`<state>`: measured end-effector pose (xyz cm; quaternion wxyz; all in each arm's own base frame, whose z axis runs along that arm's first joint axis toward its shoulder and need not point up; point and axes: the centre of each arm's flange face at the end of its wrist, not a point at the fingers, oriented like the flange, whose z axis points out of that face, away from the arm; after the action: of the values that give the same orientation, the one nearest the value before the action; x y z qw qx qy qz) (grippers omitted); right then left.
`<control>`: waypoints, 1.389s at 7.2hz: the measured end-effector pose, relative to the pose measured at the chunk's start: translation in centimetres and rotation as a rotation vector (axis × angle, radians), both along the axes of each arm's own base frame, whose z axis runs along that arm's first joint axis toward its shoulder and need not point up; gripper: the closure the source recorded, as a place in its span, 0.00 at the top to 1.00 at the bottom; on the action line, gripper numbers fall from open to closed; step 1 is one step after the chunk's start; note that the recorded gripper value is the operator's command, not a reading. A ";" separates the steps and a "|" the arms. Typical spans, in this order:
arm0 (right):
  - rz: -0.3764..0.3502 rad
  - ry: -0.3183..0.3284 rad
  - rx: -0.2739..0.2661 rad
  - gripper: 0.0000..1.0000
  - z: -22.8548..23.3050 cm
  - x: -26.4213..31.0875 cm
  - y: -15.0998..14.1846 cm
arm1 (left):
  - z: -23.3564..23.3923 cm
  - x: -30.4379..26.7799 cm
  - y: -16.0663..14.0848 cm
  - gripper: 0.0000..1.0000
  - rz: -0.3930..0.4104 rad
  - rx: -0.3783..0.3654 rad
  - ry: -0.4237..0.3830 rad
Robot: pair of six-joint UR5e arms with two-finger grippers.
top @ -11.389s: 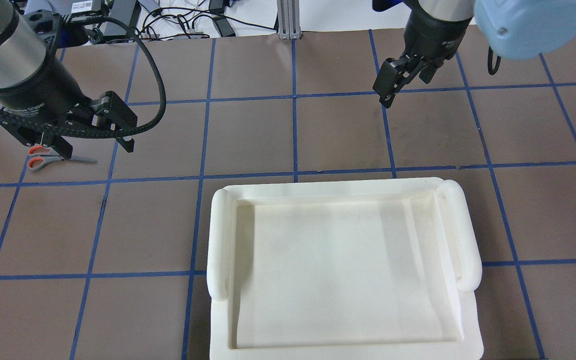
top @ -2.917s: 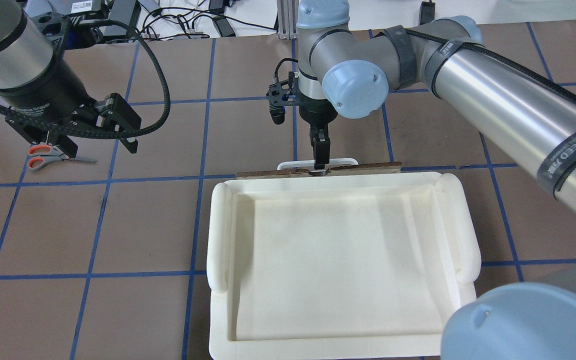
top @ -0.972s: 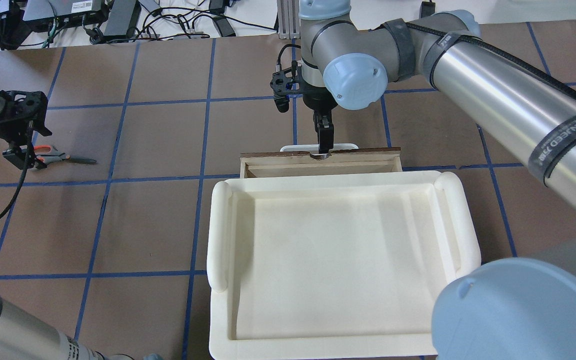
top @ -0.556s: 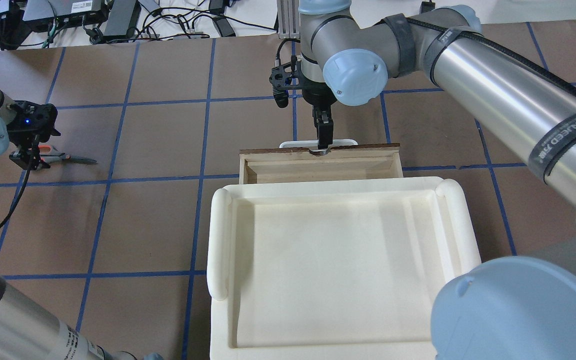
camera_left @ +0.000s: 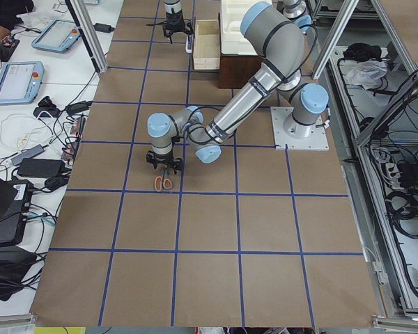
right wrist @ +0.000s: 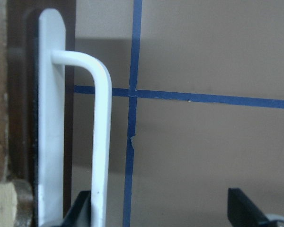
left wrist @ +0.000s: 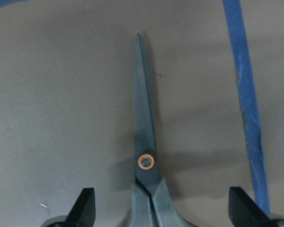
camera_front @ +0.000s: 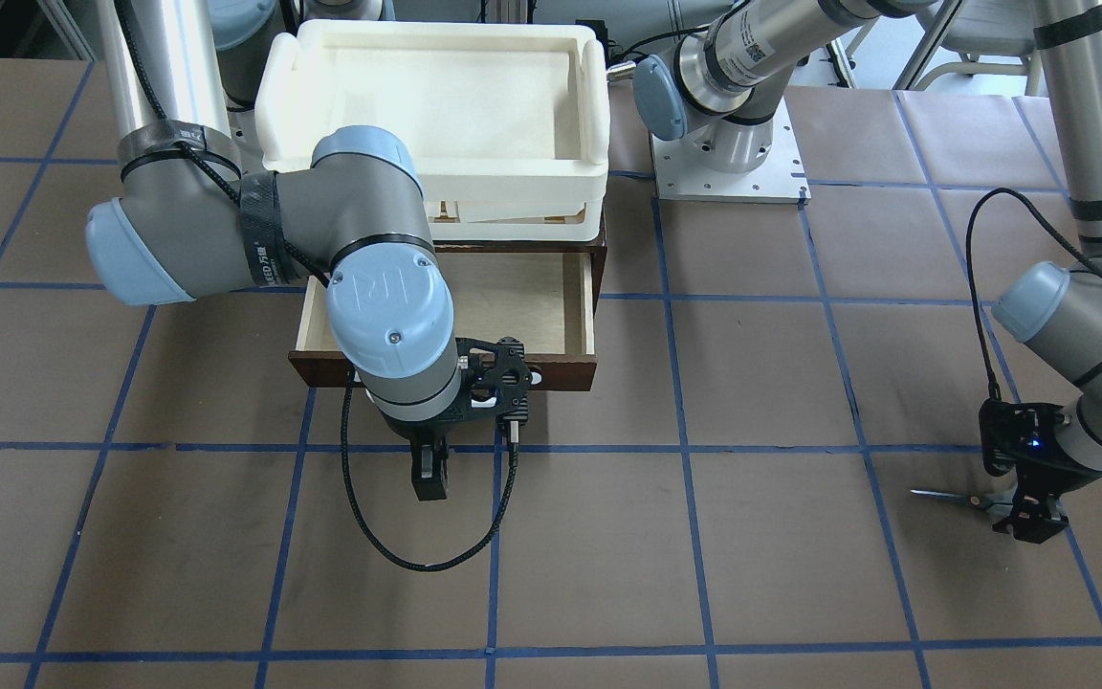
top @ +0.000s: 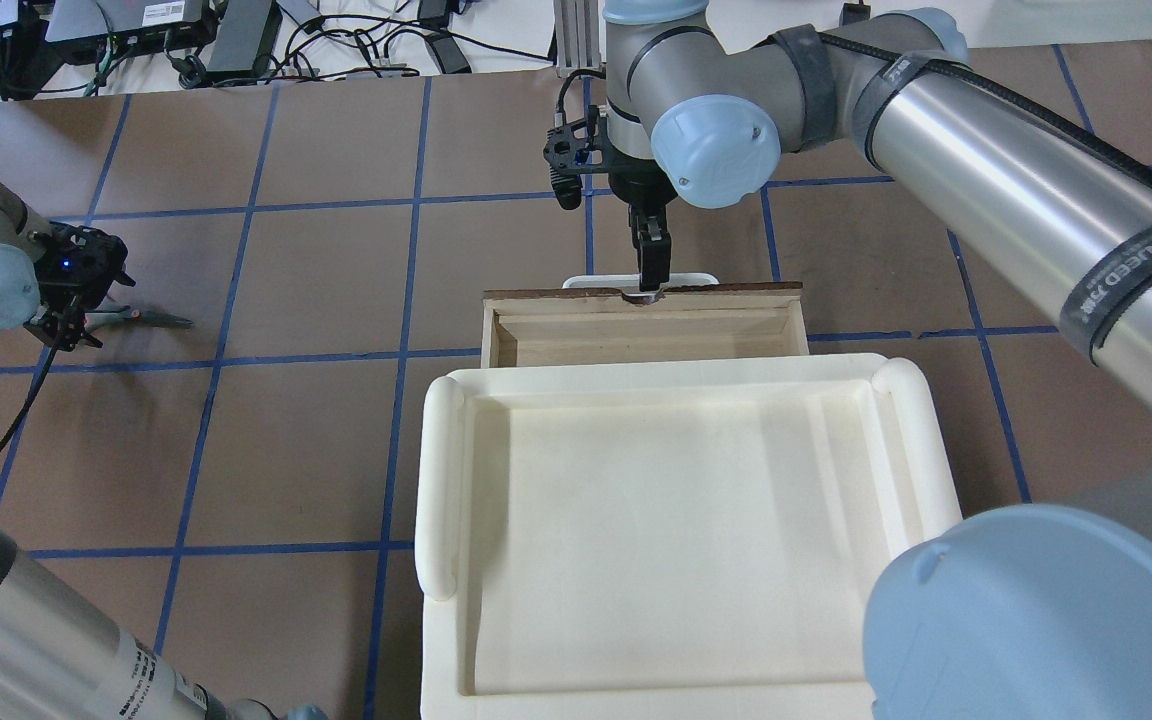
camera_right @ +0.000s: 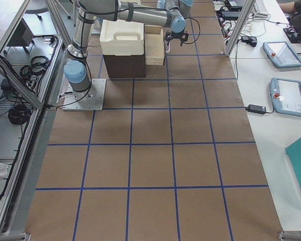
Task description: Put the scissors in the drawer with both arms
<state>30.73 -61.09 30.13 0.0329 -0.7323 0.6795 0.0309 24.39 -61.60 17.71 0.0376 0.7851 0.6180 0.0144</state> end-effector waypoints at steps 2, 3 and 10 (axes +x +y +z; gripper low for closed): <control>0.003 0.002 0.000 1.00 -0.4 -0.3 -0.3 | -0.2 0.7 0.2 0.77 0.026 0.001 -0.002; 0.004 0.000 -0.007 1.00 -0.5 -0.3 -0.5 | -0.3 1.0 0.3 0.77 0.035 -0.001 0.002; 0.024 -0.009 -0.038 1.00 0.0 -0.2 -1.5 | -0.2 1.4 0.2 0.00 0.068 -0.016 0.005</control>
<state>30.50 -62.54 30.11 0.0217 -0.7409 0.6711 0.0152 25.76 -61.44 17.50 0.0420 0.7634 0.6445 0.0089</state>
